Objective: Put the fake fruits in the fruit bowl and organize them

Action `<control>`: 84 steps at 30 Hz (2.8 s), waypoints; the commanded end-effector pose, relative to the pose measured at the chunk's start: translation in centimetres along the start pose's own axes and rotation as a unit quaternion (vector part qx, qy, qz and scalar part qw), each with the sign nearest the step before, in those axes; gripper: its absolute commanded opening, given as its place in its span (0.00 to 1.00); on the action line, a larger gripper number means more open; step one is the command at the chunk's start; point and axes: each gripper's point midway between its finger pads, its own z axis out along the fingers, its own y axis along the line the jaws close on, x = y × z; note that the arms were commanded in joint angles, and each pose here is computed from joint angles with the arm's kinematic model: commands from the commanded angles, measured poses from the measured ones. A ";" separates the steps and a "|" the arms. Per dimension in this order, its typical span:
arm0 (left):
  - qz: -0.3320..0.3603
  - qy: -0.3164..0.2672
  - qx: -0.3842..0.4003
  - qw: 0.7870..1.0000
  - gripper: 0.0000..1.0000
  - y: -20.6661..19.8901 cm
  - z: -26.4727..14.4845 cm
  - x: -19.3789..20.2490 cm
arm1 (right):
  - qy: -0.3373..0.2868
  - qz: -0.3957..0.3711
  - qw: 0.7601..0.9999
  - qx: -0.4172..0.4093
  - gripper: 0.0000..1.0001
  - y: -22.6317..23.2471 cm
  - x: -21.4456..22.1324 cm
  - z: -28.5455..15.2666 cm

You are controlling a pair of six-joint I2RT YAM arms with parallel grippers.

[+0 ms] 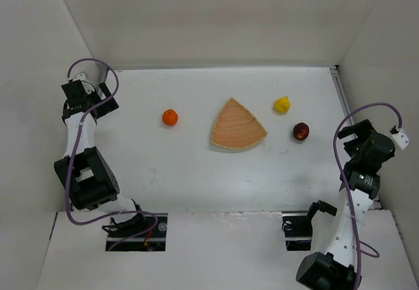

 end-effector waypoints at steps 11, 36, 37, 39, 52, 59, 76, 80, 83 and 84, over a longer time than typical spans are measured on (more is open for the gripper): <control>0.204 0.047 0.165 0.964 1.00 -11.0 -2.0 1.6 | -0.006 -0.013 1.000 -0.025 1.00 1.4 -0.2 0.1; 0.392 0.148 0.207 0.884 0.70 -23.0 7.0 14.7 | 0.025 -0.055 0.997 -0.045 1.00 2.8 2.0 -0.1; 0.392 0.148 0.207 0.884 0.70 -23.0 7.0 14.7 | 0.025 -0.056 0.997 -0.046 1.00 2.8 2.0 -0.1; 0.400 0.141 0.209 0.881 0.53 -23.3 6.5 14.4 | 0.031 -0.058 0.997 -0.048 1.00 3.0 2.3 0.0; 0.477 0.051 0.394 0.784 0.26 -39.5 -6.6 15.4 | 0.069 -0.041 0.995 -0.060 1.00 3.9 5.1 1.0; 0.528 0.099 0.450 0.713 0.38 -45.2 -8.0 26.3 | 0.130 -0.052 0.986 -0.088 1.00 6.9 8.9 2.3; 0.539 0.056 0.415 0.730 0.97 -46.3 -7.1 25.5 | 0.237 -0.101 0.965 -0.048 1.00 10.7 14.7 11.4; 0.514 0.031 0.402 0.758 0.99 -45.7 -8.3 20.7 | 0.261 -0.120 0.958 -0.024 1.00 9.8 16.2 12.0; 0.485 0.012 0.392 0.782 1.00 -44.2 -8.8 16.5 | 0.272 -0.145 0.951 -0.019 1.00 9.3 17.0 11.9; 0.476 0.006 0.388 0.789 1.00 -43.5 -8.8 15.2 | 0.275 -0.156 0.949 -0.016 1.00 9.0 17.3 11.9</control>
